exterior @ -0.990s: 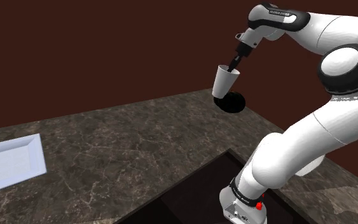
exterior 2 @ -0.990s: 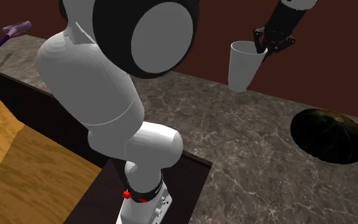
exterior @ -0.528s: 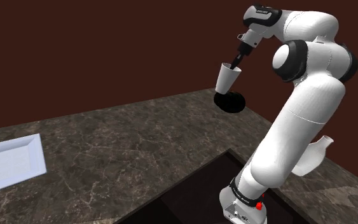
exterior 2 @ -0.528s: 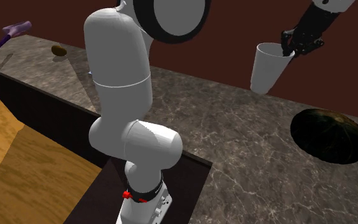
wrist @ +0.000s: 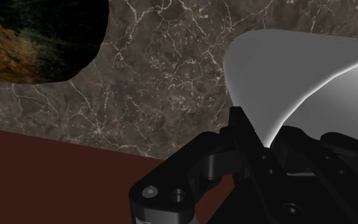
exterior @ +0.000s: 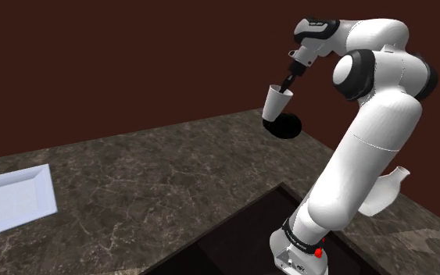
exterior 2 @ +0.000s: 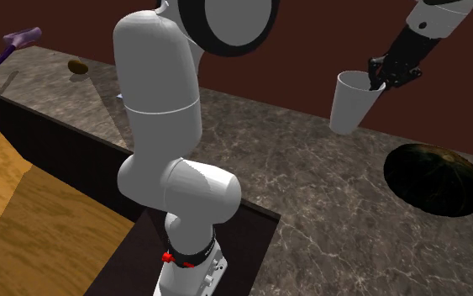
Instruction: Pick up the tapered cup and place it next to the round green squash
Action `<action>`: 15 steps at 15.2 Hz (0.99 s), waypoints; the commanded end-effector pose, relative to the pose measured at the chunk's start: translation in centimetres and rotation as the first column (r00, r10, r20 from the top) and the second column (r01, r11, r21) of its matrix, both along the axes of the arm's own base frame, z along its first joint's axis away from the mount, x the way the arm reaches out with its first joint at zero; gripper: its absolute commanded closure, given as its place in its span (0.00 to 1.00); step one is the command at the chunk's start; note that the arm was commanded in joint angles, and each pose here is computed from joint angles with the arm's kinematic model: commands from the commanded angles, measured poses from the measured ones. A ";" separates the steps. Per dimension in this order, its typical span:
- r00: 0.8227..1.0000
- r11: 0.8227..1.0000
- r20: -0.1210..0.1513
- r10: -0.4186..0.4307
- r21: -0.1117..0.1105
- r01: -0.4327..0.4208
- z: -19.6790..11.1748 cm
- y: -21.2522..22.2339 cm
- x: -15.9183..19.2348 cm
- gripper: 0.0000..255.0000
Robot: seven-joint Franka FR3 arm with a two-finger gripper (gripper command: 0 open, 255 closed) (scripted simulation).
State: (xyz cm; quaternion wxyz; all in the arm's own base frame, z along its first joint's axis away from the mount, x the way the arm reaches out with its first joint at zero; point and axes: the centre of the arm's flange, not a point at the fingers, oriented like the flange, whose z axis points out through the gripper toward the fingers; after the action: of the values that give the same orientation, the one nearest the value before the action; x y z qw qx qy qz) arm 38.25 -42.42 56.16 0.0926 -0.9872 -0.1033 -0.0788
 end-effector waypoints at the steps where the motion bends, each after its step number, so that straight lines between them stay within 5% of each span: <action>1: 1.000 1.000 0.001 0.000 -0.001 0.000 -1.0 0.0 0.0 1.00; 15: 1.000 1.000 0.001 0.000 -0.001 0.000 -8.4 0.0 0.0 1.00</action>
State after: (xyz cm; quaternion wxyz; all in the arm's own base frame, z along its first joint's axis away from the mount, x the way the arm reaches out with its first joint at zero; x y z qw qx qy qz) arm 38.19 -42.40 48.18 0.0926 -0.9872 -0.1033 -0.0788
